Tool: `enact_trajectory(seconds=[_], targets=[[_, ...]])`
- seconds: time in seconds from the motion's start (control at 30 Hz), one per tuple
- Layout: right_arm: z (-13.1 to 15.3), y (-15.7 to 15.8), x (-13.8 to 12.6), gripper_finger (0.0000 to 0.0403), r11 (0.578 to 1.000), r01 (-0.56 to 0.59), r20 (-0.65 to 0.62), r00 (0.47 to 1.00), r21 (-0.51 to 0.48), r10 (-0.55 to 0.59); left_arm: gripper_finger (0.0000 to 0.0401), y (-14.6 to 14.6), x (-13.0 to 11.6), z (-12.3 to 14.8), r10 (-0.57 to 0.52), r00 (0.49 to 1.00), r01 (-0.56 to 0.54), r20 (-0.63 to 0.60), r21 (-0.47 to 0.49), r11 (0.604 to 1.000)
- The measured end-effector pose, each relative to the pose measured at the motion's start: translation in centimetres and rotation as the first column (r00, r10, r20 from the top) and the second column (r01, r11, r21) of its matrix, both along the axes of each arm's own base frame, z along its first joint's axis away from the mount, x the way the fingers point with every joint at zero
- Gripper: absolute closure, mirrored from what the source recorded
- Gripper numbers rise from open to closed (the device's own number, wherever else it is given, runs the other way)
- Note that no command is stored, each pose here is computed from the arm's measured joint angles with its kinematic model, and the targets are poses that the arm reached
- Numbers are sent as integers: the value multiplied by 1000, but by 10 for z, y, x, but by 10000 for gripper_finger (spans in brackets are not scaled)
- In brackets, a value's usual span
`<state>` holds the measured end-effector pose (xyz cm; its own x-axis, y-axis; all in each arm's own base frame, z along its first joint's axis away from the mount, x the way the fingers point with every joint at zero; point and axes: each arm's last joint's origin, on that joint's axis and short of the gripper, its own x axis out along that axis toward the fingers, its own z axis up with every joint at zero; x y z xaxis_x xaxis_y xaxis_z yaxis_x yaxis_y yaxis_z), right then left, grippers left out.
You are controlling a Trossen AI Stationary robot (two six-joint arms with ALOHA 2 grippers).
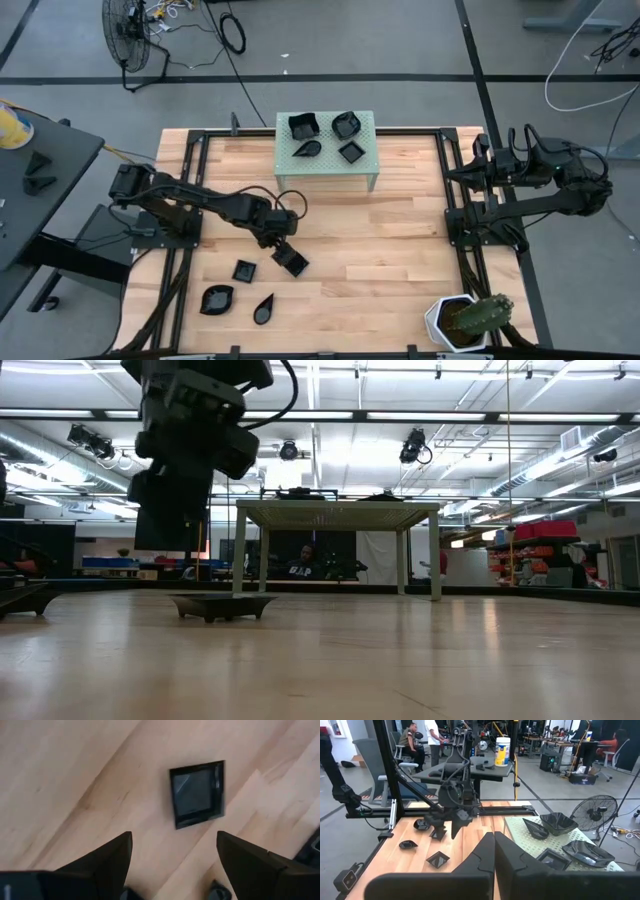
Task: Pick & Place Mini shaped plates
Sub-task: Stack the drop shaped plate on top of the drop shaped plate on the shelf
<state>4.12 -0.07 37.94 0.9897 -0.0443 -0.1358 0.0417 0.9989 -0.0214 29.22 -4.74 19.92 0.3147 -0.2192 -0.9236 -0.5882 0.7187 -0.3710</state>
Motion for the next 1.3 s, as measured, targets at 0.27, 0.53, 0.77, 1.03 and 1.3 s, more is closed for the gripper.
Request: enact_trajectory(seconds=[0.27, 0.53, 0.77, 1.03, 1.3], targets=[[0, 0, 0, 399, 1000, 0, 1, 1000, 0, 0, 105, -8, 17, -11, 18, 999, -19, 26, 36, 999], [0, 0, 0, 399, 1000, 0, 0, 1000, 0, 0, 105, -26, 22, -2, 1, 1000, -1, -14, 10, 1000], [0, 0, 0, 399, 1000, 0, 1, 1000, 0, 0, 105, -59, 20, 17, -81, 996, 78, -23, -93, 993], [0, 0, 0, 399, 1000, 0, 0, 1000, 0, 0, 106, -89, 10, 20, -141, 989, 129, -49, -190, 973], [0, 0, 0, 399, 1000, 0, 0, 1000, 0, 0, 106, -102, 5, 21, -380, 924, 382, 41, -134, 915]])
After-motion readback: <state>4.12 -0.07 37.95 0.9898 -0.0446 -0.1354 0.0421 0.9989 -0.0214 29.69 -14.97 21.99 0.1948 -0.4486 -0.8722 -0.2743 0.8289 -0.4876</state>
